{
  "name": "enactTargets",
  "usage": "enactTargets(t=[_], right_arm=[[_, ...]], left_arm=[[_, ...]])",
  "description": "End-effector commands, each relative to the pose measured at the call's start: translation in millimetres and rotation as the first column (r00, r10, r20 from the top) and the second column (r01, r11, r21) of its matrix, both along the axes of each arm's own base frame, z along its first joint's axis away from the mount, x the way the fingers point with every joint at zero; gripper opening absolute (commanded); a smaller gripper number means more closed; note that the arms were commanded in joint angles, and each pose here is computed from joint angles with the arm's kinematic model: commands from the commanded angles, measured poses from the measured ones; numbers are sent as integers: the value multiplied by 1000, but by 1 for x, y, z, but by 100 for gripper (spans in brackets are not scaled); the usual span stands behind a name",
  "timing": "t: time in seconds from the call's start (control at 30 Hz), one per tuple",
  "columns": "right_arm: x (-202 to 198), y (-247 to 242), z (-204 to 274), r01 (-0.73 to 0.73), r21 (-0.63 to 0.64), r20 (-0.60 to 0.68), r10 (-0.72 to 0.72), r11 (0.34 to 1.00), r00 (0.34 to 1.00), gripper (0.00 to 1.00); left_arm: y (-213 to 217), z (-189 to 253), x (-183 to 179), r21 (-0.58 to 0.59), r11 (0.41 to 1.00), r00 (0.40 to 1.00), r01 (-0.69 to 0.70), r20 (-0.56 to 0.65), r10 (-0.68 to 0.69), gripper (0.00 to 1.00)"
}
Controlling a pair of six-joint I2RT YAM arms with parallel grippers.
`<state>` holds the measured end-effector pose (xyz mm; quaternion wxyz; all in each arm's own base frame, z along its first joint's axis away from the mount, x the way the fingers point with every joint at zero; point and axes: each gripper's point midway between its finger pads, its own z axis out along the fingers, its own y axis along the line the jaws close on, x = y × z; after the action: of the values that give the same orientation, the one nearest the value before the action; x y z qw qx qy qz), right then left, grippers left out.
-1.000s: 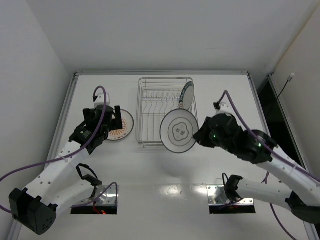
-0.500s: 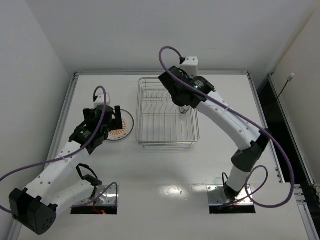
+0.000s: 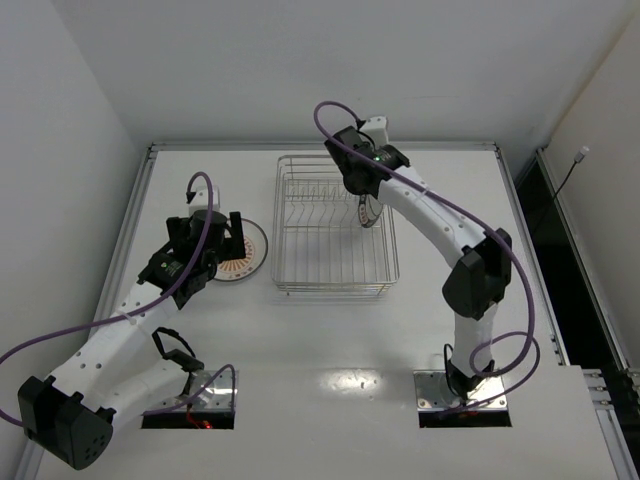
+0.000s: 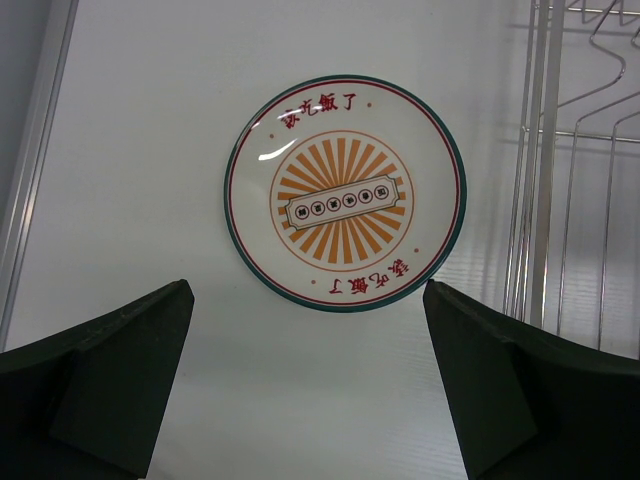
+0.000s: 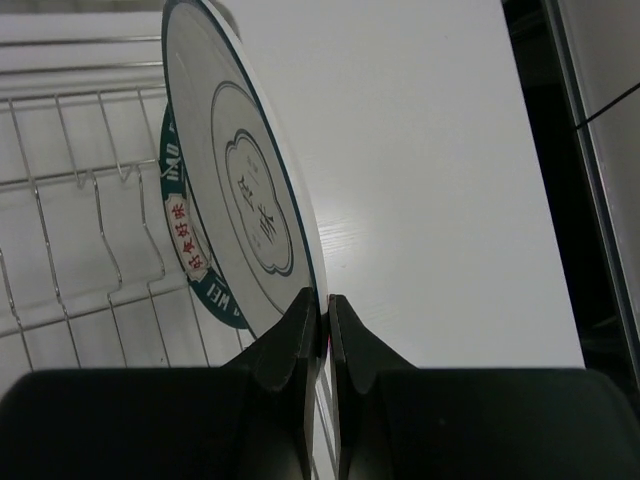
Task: Load the plates into the dish rack
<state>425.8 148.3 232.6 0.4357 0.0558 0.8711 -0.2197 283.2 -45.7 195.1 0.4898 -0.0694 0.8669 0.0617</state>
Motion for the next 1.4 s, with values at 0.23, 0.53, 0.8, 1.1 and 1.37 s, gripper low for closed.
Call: enactTargets(t=[0.23,0.53,0.8,1.1,1.37], right_arm=[[23,10,-33,-33,-8,-24,33,999,999,0],[21,0,0,5,-7,52,-5,1000,999,0],[31,-4,48,36,-36,120,-32,999,992,0],[25,0,-3,10,-52,20,-9,999,1000,0],[21,6,-28,0,-2,-10,0,1000,1000,0]], left_arm=[[-5,18,5,-34,999,999,6,51,-4,100],[-5,18,5,-34,999,999,6,51,-4,100],[-5,18,5,-34,999,999,6,51,-4,100],[-5,18,5,-34,999,999,6,51,-4,100],[-6,16,5,-30,1000,999,6,43,-5,100]])
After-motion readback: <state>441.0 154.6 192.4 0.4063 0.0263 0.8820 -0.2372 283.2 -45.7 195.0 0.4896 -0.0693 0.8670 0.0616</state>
